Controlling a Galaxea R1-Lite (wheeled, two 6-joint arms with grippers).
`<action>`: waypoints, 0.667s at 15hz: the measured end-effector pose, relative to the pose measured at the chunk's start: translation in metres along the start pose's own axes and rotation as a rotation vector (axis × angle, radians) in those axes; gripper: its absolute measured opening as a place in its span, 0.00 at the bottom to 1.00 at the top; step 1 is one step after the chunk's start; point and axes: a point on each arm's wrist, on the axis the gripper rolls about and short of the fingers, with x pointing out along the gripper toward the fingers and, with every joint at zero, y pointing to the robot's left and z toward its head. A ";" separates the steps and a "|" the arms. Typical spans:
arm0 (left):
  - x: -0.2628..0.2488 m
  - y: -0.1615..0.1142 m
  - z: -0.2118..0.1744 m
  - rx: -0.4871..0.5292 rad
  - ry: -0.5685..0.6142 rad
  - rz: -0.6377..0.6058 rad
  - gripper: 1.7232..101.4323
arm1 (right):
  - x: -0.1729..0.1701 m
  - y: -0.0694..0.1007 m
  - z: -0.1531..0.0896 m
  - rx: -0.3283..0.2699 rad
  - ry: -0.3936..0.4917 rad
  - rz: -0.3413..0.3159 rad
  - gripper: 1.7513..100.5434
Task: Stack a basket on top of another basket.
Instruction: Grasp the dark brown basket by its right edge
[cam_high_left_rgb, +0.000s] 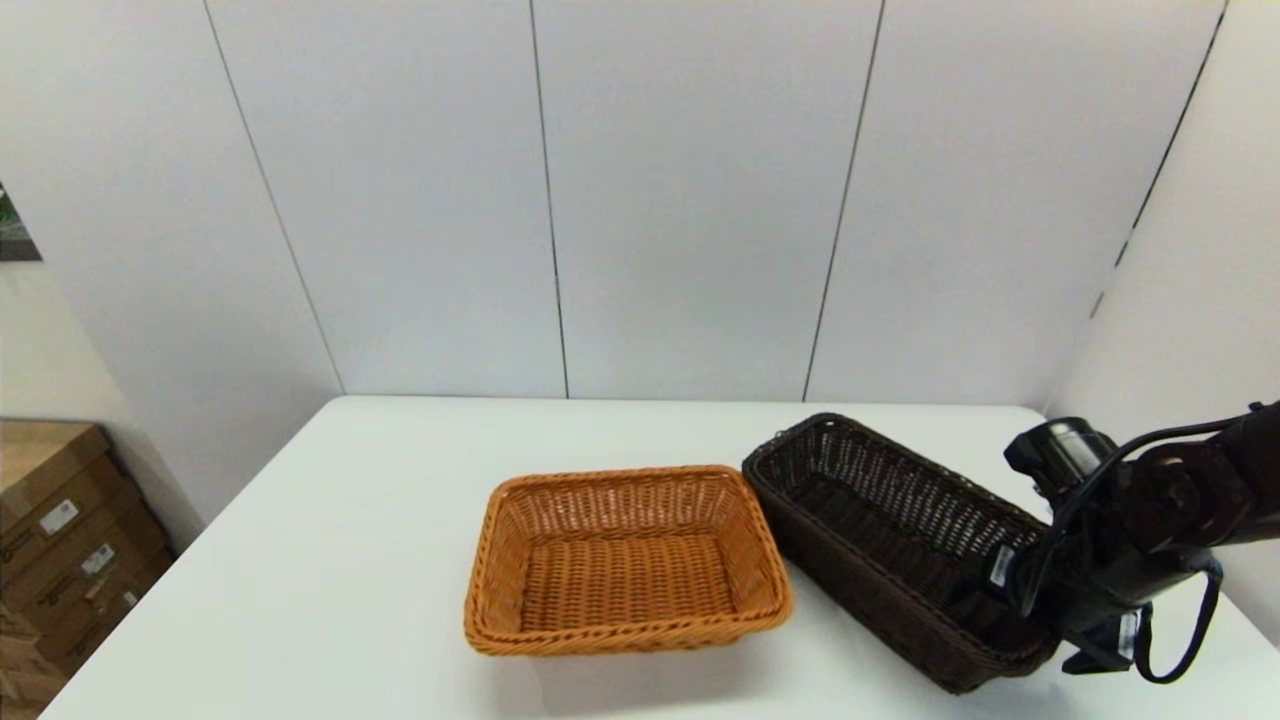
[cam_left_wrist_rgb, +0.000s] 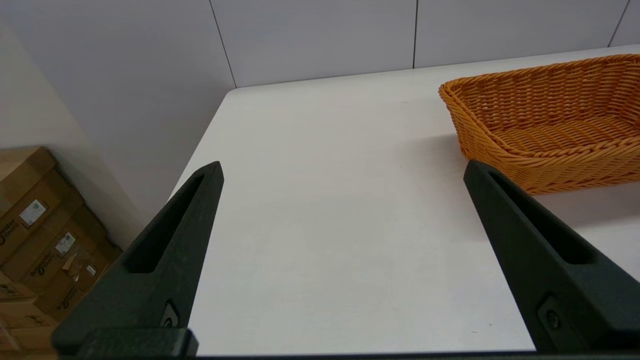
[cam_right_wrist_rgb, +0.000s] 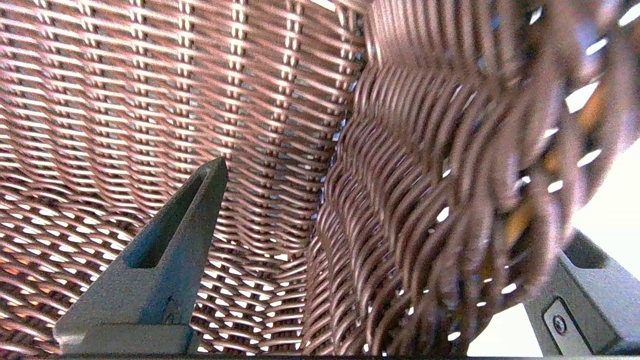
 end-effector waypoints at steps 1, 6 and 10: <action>0.000 0.000 0.000 0.000 0.000 0.000 0.96 | 0.000 0.000 0.001 0.008 -0.003 0.000 0.97; 0.000 0.000 0.000 0.000 0.000 0.000 0.96 | -0.002 0.000 0.003 0.017 -0.023 -0.007 0.58; 0.000 0.000 0.000 0.000 0.000 0.000 0.96 | -0.003 0.000 0.004 0.024 -0.031 -0.007 0.16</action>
